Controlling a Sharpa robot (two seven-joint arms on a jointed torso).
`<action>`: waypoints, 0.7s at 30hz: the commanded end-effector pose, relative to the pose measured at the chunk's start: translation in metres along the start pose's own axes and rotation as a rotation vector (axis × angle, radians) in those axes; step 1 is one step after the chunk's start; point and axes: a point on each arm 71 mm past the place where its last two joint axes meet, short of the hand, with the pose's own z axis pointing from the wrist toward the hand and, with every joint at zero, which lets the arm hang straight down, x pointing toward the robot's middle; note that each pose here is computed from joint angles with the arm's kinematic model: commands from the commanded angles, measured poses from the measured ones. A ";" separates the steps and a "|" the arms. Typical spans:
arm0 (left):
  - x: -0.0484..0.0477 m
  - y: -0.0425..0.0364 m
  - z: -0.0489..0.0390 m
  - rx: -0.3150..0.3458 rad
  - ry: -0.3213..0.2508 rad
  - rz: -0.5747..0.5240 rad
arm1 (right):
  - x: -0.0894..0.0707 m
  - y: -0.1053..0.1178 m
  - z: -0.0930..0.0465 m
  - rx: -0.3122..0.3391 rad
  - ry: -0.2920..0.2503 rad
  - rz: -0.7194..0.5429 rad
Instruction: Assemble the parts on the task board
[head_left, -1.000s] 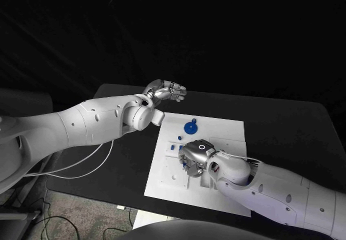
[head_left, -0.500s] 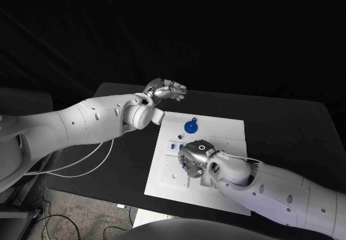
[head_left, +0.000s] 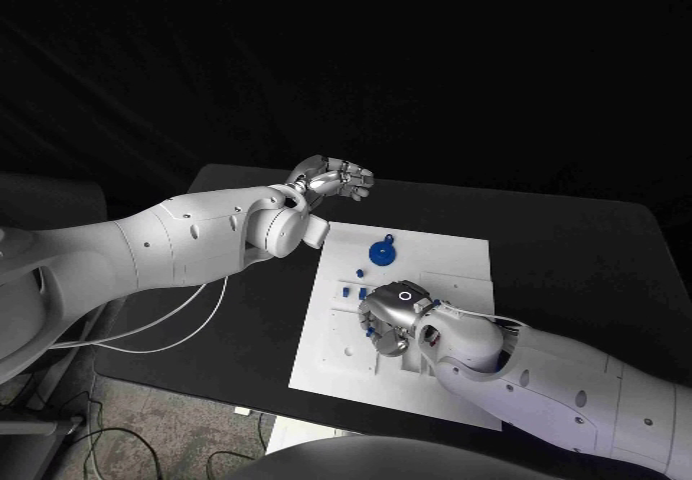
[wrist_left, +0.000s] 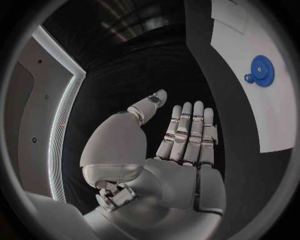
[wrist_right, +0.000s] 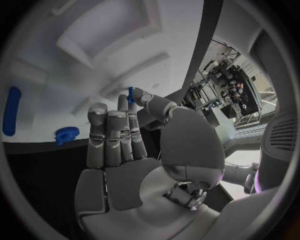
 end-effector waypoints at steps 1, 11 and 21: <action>0.0012 -0.0019 0.0007 0.008 0.007 -0.006 | 0.003 0.000 0.000 0.000 0.022 -0.019; 0.0025 -0.0019 0.0012 0.007 0.010 -0.007 | 0.008 0.005 0.005 -0.005 0.044 -0.023; 0.0031 -0.0018 0.0019 0.005 0.009 -0.007 | 0.009 0.002 0.003 0.002 0.029 0.003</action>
